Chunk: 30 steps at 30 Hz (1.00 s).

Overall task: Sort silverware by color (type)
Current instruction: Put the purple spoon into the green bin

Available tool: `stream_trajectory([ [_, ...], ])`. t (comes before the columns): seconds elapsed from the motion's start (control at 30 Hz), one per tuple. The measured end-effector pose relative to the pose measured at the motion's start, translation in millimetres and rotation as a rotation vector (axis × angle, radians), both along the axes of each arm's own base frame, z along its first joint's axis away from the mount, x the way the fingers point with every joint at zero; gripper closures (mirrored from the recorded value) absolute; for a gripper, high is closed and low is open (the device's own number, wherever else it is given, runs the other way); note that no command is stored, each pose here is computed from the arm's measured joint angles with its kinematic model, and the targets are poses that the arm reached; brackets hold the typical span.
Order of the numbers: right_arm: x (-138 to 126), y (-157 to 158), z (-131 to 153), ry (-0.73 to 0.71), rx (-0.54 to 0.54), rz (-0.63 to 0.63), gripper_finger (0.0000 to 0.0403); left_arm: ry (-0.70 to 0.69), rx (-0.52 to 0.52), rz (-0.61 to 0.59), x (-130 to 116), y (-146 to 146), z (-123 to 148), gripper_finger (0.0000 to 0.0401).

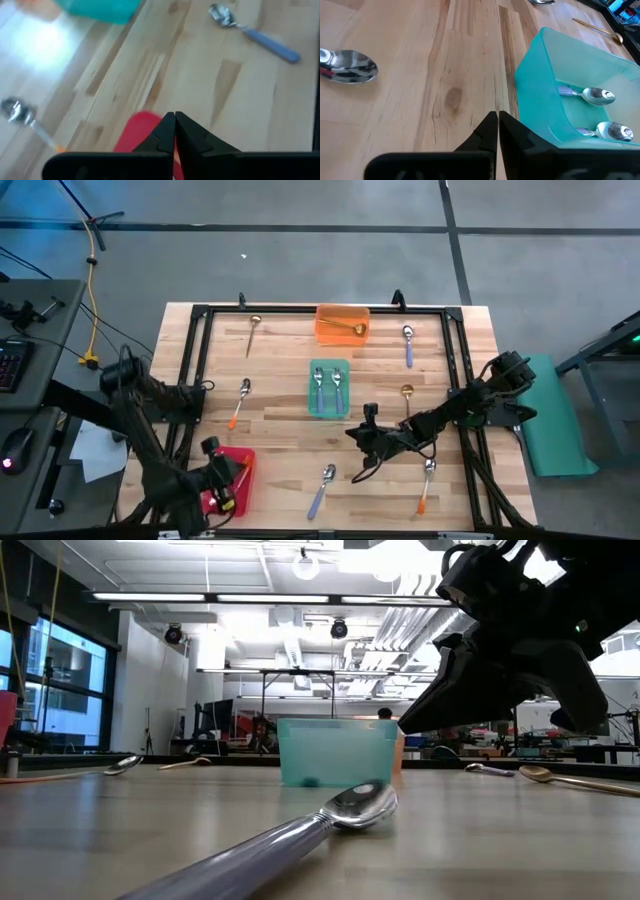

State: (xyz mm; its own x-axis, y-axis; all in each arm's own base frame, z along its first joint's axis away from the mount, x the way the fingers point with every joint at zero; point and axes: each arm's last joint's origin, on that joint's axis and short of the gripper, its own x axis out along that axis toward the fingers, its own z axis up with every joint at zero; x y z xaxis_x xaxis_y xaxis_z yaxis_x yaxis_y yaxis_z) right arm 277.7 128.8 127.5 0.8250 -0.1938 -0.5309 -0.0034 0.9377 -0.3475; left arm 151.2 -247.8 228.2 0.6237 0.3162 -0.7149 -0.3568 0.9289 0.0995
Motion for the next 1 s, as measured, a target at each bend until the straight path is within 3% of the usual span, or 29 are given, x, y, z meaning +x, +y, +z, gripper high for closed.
stream_trajectory([
  [0.27, 0.1, 0.0, 0.0, -0.003, 0.009, -0.005, 0.0403, -0.068, -0.083, -0.231, 28.6, 55.9, -19.9, 0.0401],
  [0.57, 4.9, -2.4, 3.8, -0.045, 0.049, -0.009, 0.0403, -0.252, -0.116, -0.480, 70.8, 119.4, -48.7, 0.0401],
  [0.73, 7.5, -0.4, 7.7, -0.087, 0.088, 0.013, 0.0403, -0.354, -0.045, -0.516, 81.8, 148.6, -54.5, 0.0401],
  [1.0, 8.0, 0.1, 8.9, -0.101, 0.089, 0.018, 0.0403, -0.503, 0.028, -0.469, 82.2, 186.8, -63.6, 0.0401],
])
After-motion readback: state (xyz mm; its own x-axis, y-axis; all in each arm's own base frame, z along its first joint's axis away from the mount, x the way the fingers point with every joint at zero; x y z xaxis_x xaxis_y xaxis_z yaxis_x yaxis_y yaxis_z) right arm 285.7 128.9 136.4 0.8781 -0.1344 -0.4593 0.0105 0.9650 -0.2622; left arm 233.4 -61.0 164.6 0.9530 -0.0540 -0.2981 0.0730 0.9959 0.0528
